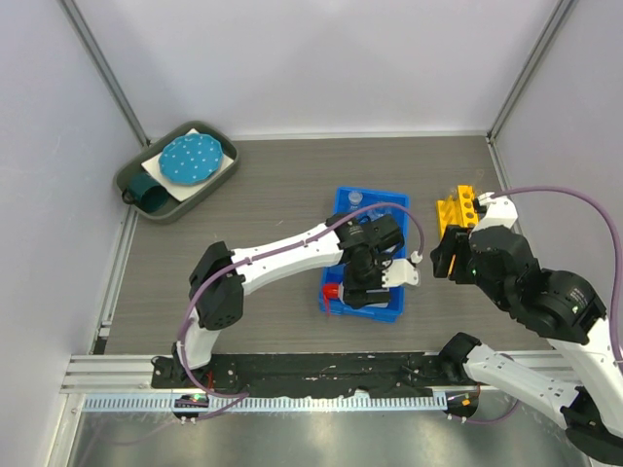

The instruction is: Organize the chemistry lab equipment

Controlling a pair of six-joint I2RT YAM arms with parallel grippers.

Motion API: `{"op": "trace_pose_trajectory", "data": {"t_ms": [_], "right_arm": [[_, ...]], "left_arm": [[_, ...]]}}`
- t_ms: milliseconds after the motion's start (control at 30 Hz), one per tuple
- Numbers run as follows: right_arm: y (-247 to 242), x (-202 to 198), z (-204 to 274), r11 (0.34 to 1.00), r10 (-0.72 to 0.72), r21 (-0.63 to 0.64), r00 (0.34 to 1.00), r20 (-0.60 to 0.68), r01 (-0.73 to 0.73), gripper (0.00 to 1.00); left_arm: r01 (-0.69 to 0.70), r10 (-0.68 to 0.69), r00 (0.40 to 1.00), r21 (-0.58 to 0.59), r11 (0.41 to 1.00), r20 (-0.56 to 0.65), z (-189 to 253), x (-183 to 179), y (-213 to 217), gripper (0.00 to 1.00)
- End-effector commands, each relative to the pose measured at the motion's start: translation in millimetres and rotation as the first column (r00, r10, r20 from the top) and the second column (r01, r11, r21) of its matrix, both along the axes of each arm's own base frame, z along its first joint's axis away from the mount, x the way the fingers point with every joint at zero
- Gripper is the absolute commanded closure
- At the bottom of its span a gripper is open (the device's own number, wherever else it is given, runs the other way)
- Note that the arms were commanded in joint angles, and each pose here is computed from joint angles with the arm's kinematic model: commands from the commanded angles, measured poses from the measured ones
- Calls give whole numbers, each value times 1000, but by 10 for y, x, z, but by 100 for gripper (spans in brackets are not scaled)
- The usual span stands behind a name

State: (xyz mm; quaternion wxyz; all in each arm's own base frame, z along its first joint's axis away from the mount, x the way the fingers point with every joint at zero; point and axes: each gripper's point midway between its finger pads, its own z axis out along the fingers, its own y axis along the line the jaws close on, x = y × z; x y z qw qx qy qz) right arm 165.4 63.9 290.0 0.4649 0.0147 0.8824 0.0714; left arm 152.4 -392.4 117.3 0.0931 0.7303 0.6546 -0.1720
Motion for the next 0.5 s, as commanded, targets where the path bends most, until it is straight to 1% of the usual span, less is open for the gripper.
{"op": "trace_pose_trajectory", "data": {"t_ms": [0,167,267,467], "right_arm": [[37,24,62,999,-4,37,1000,29,3,37],[24,23,44,999,-10,37,1000,30,9,37],[20,8,19,999,-7,37,1000,26,6,37],[4,10,-17,1000,-11,27,1000,25,10,36]], "left_arm": [[49,-48,999,-48,998,16,129,13,-135,34],[64,-63,998,-25,998,24,69,73,-198,34],[66,-66,998,1,998,3,32,65,-206,34],[67,-67,998,9,998,-9,-13,33,-215,33]]}}
